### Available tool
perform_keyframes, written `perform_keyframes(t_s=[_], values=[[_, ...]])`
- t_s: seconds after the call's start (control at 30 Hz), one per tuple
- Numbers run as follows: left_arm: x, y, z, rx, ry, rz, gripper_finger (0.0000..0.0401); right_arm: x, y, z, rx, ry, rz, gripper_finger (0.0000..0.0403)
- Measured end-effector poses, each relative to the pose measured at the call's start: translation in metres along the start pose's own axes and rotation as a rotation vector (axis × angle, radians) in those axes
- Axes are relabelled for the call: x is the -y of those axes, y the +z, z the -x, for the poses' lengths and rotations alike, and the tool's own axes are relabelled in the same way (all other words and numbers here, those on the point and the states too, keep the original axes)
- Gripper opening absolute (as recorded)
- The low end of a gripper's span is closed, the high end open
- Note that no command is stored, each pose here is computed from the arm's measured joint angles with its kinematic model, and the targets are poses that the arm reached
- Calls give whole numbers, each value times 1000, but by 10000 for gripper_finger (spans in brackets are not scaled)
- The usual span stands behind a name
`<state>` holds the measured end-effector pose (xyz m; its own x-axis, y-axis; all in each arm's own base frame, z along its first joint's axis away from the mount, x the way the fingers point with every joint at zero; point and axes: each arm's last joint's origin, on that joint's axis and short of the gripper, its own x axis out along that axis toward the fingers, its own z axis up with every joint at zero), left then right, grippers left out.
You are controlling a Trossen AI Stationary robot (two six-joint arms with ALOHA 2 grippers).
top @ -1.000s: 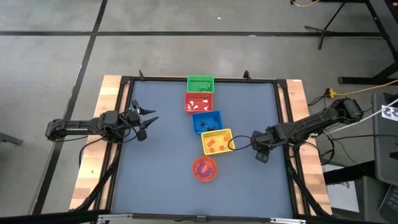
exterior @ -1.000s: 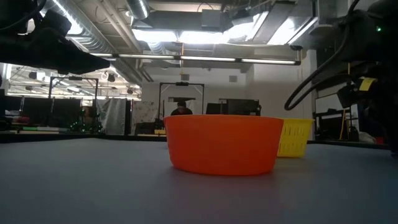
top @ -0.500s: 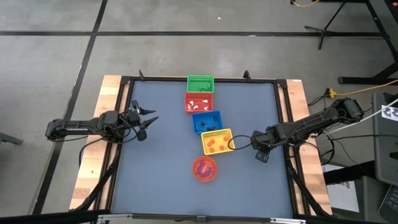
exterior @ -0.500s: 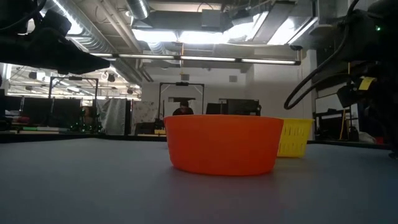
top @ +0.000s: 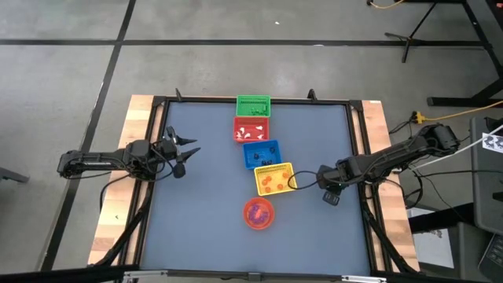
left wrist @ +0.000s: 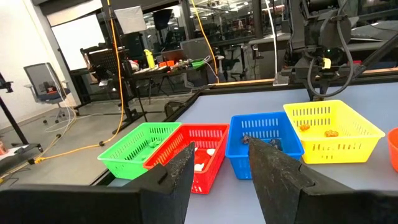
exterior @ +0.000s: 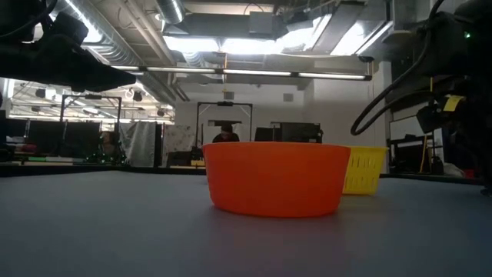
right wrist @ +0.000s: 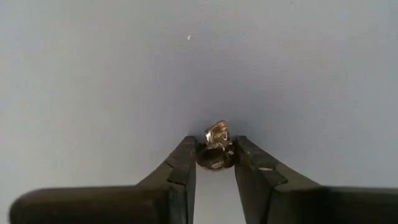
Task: Sort Halloween decoration
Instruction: Put the black skull toy into the blue bin
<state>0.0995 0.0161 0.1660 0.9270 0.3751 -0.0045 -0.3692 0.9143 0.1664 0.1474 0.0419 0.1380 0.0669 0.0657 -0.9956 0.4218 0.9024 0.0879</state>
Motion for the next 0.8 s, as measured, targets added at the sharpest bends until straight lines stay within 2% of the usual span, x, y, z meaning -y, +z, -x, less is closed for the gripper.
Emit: perform_keyframes(t_s=[0.13, 0.5, 0.63, 0.8], values=[[0, 0, 0, 0, 0, 0, 137, -2, 2, 4, 4, 4, 4, 84], [0, 0, 0, 0, 0, 0, 137, -28, 28, 45, 118, 151, 96, 83], [0, 0, 0, 0, 0, 0, 137, -38, 40, 68, 231, 171, 154, 84], [0, 0, 0, 0, 0, 0, 137, -50, 60, 90, 522, 125, 235, 84]])
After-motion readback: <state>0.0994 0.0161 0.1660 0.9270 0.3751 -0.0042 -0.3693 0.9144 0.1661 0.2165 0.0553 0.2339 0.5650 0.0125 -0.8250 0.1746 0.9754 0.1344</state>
